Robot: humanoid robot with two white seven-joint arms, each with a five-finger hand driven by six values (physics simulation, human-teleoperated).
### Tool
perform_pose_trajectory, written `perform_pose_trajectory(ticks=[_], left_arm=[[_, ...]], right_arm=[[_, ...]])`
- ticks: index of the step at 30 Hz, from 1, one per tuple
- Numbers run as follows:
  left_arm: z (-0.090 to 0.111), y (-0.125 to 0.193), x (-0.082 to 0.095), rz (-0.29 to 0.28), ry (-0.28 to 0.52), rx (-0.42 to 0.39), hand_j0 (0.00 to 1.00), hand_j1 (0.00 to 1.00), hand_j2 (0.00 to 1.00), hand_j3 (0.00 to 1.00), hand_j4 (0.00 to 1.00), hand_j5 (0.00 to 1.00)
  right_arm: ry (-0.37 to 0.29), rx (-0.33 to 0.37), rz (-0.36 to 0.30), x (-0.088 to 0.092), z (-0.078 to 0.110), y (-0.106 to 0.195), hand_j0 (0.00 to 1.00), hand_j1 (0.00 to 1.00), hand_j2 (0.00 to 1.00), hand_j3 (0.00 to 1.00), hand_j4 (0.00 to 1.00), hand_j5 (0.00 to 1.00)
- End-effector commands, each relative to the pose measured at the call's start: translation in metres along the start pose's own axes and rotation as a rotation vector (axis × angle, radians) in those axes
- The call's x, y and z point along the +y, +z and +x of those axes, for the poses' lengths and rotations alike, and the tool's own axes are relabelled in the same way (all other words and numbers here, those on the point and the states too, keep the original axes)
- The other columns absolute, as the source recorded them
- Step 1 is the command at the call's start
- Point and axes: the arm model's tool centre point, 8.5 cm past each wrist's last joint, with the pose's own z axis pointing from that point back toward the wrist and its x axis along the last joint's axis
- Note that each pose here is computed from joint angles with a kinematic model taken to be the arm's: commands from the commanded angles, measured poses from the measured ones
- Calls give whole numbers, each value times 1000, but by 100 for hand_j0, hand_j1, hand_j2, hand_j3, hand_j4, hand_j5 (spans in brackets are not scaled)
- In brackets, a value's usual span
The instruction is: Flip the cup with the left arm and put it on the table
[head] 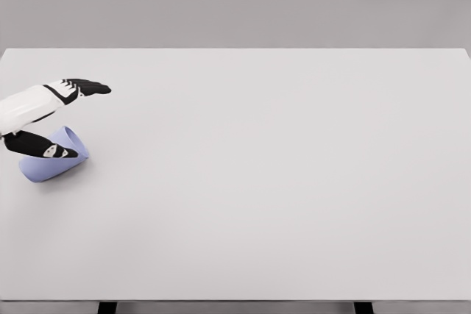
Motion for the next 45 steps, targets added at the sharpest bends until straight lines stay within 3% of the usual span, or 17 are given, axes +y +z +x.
perform_pose_trajectory(ticks=[1, 10, 12, 13, 15, 16, 19, 20, 21, 22, 23, 26, 28, 29, 31, 37, 45], left_arm=[[2, -2, -2, 12, 15, -11, 100, 100, 100, 100, 100, 100], [12, -14, -6, 37, 24, -53, 100, 100, 100, 100, 100, 100], [1, -16, 1, 74, 87, 50, 100, 100, 100, 100, 100, 100], [-9, -12, 20, 209, 101, 173, 100, 100, 100, 100, 100, 100], [-20, -8, 44, 316, 27, 332, 100, 100, 100, 100, 100, 100], [-19, -12, 38, 253, 9, 328, 100, 100, 100, 100, 100, 100], [-21, -16, 22, 158, 25, 327, 100, 100, 100, 100, 100, 100], [-22, -16, 16, 78, 108, 324, 100, 100, 100, 100, 100, 100], [-19, -17, 10, 29, 277, 284, 100, 100, 100, 100, 100, 100], [-19, -16, 9, 26, 359, 279, 100, 100, 100, 100, 100, 100], [-19, -16, 8, 26, 372, 284, 100, 100, 100, 100, 100, 100], [-26, -9, -18, 5, 565, 337, 100, 100, 100, 100, 100, 100], [-34, 2, -18, 22, 555, 410, 100, 100, 100, 100, 100, 100], [-39, 9, -14, 86, 531, 458, 100, 100, 100, 100, 100, 100], [-46, 14, -13, 117, 490, 533, 100, 100, 100, 100, 100, 100], [-53, 19, -28, 43, 369, 624, 100, 100, 100, 100, 100, 100], [-55, 15, -43, -7, 384, 668, 100, 100, 100, 100, 100, 100]], right_arm=[[-2, 1, 0, 0, 0, 0, 100, 100, 100, 100, 100, 100], [3, 3, 0, 0, -1, 0, 100, 100, 100, 100, 100, 100], [3, 3, 0, 0, -1, 0, 100, 100, 100, 100, 100, 100], [3, 3, 0, 0, -1, 0, 100, 100, 100, 100, 100, 100], [0, 3, 0, 0, -1, 0, 100, 100, 100, 100, 100, 100], [3, 3, 0, 0, -1, 0, 100, 100, 100, 100, 100, 100], [1, 3, 0, 0, -1, 0, 100, 100, 100, 100, 100, 100], [0, 3, 0, 0, -1, 0, 100, 100, 100, 100, 100, 100], [0, 3, 0, 0, -1, 0, 100, 100, 100, 100, 100, 100], [1, 3, 0, 0, -1, 0, 100, 100, 100, 100, 100, 100], [0, 3, 0, 0, -1, 0, 100, 100, 100, 100, 100, 100], [0, 3, 0, 0, -1, 0, 100, 100, 100, 100, 100, 100], [0, 3, 0, 0, -1, 0, 100, 100, 100, 100, 100, 100], [1, 3, 0, 0, -1, 0, 100, 100, 100, 100, 100, 100], [1, 3, 0, 0, -1, 0, 100, 100, 100, 100, 100, 100], [0, 1, 0, 0, 0, 0, 100, 100, 100, 100, 100, 100], [3, 3, 0, 0, -1, 0, 100, 100, 100, 100, 100, 100]])
